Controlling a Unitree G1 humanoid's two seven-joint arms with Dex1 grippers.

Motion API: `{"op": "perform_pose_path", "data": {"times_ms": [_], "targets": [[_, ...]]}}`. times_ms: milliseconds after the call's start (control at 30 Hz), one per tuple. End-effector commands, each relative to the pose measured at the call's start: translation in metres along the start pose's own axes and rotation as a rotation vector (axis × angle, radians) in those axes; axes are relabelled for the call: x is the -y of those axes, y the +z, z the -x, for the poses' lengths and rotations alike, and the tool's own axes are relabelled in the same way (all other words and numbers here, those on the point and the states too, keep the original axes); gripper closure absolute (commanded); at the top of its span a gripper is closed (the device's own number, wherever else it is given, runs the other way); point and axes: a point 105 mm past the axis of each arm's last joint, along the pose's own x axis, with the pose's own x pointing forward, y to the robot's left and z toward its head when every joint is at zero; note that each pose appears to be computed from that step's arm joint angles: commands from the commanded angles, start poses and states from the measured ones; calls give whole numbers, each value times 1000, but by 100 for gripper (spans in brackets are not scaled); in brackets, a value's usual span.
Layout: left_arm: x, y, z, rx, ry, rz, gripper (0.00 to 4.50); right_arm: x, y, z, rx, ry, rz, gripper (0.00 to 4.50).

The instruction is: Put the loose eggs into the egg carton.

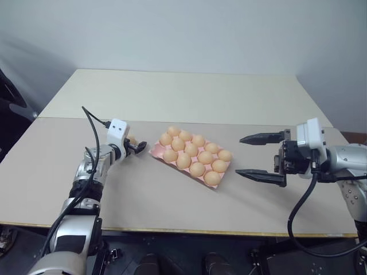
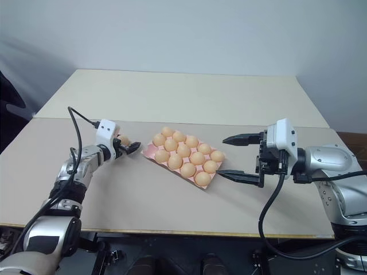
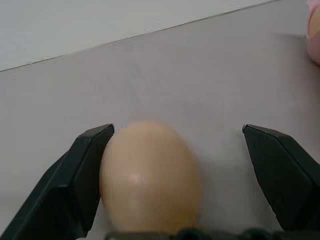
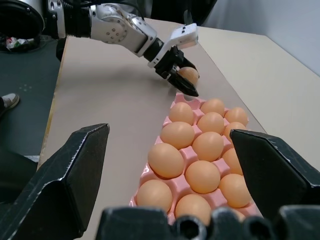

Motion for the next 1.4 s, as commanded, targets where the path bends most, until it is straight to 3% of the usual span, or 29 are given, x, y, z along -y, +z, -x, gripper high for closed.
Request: {"op": "perform_pose_path", "data": {"times_ms": [33, 200, 267, 400, 567, 733, 933, 1200, 1233, 1400], "targets": [[-7, 8, -5, 8, 60, 20, 87, 1, 14, 3, 34, -15, 47, 0], [-11, 12, -4, 15, 67, 10, 238, 2, 14, 3, 34, -22, 50, 0], [-13, 18, -2, 33, 62, -13, 272, 2, 14, 3, 34, -27, 51, 0], [-3, 49, 4, 143, -14, -90, 272, 4, 14, 3, 35, -31, 51, 0], [43, 87, 22, 300, -315, -139, 272, 5, 13, 1, 37, -35, 54, 0], [74, 78, 29, 278, -505, -194, 272, 5, 14, 1, 42, -40, 58, 0], [83, 61, 21, 207, -534, -200, 272, 4, 15, 4, 38, -56, 60, 0], [83, 56, 14, 188, -500, -191, 20, 4, 15, 4, 38, -65, 63, 0], [83, 57, 14, 189, -502, -193, 2, 4, 15, 4, 39, -65, 63, 0], [75, 68, 20, 241, -474, -194, 2, 5, 15, 2, 44, -64, 63, 0]]}}
